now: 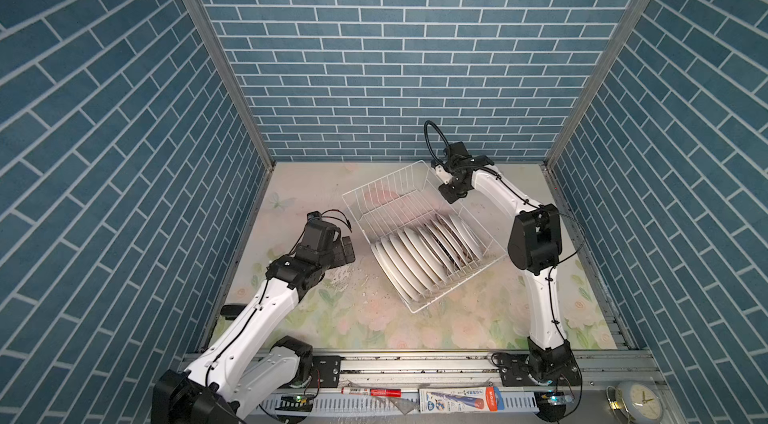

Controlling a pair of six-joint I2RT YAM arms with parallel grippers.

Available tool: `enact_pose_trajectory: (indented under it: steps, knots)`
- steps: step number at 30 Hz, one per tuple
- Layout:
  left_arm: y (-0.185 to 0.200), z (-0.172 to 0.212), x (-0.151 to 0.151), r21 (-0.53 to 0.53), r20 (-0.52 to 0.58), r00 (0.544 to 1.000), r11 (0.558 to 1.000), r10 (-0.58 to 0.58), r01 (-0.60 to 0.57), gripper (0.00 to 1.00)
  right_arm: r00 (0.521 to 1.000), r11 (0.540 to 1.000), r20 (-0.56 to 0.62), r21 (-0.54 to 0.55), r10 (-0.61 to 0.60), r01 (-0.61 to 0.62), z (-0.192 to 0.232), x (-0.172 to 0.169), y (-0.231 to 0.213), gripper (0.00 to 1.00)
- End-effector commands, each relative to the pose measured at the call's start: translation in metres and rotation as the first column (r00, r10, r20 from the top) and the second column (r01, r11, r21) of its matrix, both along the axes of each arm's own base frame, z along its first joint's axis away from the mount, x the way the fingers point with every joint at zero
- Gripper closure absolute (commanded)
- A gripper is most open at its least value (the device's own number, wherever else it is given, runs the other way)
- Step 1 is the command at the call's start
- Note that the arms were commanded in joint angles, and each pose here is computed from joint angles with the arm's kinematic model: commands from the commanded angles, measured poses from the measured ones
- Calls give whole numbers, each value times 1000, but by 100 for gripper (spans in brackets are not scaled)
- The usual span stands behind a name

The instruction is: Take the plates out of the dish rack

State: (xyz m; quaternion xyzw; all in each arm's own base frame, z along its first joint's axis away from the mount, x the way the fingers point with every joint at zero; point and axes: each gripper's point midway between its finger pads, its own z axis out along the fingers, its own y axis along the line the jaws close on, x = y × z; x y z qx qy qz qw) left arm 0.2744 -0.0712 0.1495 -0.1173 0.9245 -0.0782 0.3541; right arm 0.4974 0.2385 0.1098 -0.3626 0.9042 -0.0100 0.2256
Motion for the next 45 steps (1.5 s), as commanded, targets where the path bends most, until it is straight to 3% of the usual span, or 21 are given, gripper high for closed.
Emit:
enact_pose_trajectory:
  steps: [1,7,9,12,18,22,25,32,36,45]
  knots:
    - [15,-11,-11,44,-42,998,998,48,-46,1,993,992,5,27,121,-121,-1,0,31,89]
    - [20,-8,-13,50,-41,997,997,66,-63,1,992,993,57,33,110,-112,15,7,36,80]
    - [20,-6,-13,48,-35,997,997,67,-66,1,992,995,90,29,87,-90,26,11,33,68]
    - [21,-4,-12,49,-31,997,997,67,-66,1,986,998,158,24,45,-49,47,16,25,42]
    - [20,0,-9,67,-27,998,997,51,-49,1,962,995,269,101,-45,18,96,14,11,28]
    - [26,7,-9,94,-14,998,993,67,-65,1,931,978,308,131,-194,160,120,13,-18,27]
    - [30,12,-9,107,-5,997,992,75,-74,1,873,931,327,176,-363,321,135,4,-51,27]
    - [34,13,-11,123,-9,997,989,80,-78,1,744,769,234,342,-627,540,142,-84,-106,32]
    - [33,12,-8,114,-4,997,990,79,-78,1,707,696,130,370,-695,615,123,-146,-127,38]
    - [37,17,-3,131,22,995,986,100,-102,1,688,625,-80,353,-722,697,83,-238,-147,39]
